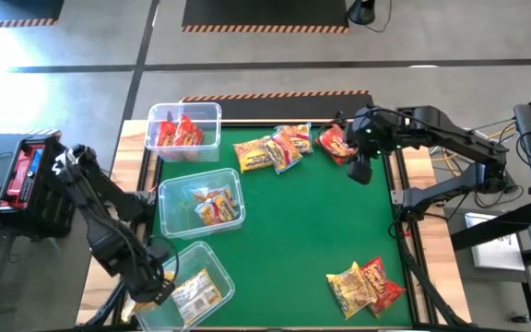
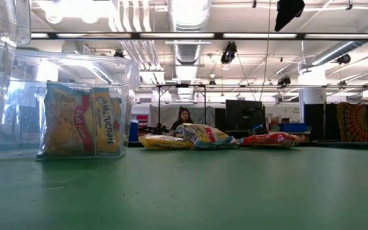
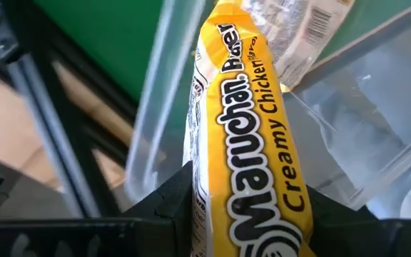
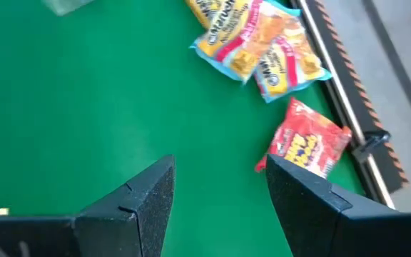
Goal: Sort Maruchan noodles
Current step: Put the middle yellow noodle pack into the bottom transparent bin, then put the bottom yellow noodle pack into the bottom transparent bin
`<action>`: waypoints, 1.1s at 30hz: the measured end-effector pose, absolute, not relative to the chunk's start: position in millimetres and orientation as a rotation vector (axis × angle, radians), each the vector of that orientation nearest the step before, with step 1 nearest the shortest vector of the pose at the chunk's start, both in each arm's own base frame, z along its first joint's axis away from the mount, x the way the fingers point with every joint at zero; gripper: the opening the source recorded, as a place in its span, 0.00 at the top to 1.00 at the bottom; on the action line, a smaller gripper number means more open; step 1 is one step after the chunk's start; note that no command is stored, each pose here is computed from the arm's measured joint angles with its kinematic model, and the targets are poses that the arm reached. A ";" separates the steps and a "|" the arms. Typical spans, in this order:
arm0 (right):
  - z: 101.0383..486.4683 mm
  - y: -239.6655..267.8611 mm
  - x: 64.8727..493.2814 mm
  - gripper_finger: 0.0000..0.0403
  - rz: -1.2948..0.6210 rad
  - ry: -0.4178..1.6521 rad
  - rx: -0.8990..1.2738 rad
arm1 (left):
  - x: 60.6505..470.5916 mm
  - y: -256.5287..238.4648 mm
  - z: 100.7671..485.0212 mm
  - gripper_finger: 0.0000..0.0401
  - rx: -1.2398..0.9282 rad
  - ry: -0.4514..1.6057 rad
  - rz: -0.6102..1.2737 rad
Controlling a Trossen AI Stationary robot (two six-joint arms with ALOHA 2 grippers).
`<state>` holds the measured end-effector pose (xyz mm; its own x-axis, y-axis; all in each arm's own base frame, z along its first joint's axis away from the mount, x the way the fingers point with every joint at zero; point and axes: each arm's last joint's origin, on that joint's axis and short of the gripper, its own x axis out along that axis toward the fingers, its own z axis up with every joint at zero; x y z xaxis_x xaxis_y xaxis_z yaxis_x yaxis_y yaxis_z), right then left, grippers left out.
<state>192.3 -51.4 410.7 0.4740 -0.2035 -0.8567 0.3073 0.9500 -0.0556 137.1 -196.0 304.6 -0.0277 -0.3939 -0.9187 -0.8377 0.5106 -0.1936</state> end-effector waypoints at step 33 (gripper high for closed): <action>410.5 -51.4 193.8 0.48 -0.305 1.026 0.114 | 133.0 -188.8 265.1 0.51 -0.879 1.664 0.463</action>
<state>193.8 -51.4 410.5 0.4801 -0.1966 -0.8549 0.3024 0.9519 -0.0490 133.0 -188.8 265.1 -0.0791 -0.3061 -0.9487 -0.7520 0.6430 -0.1448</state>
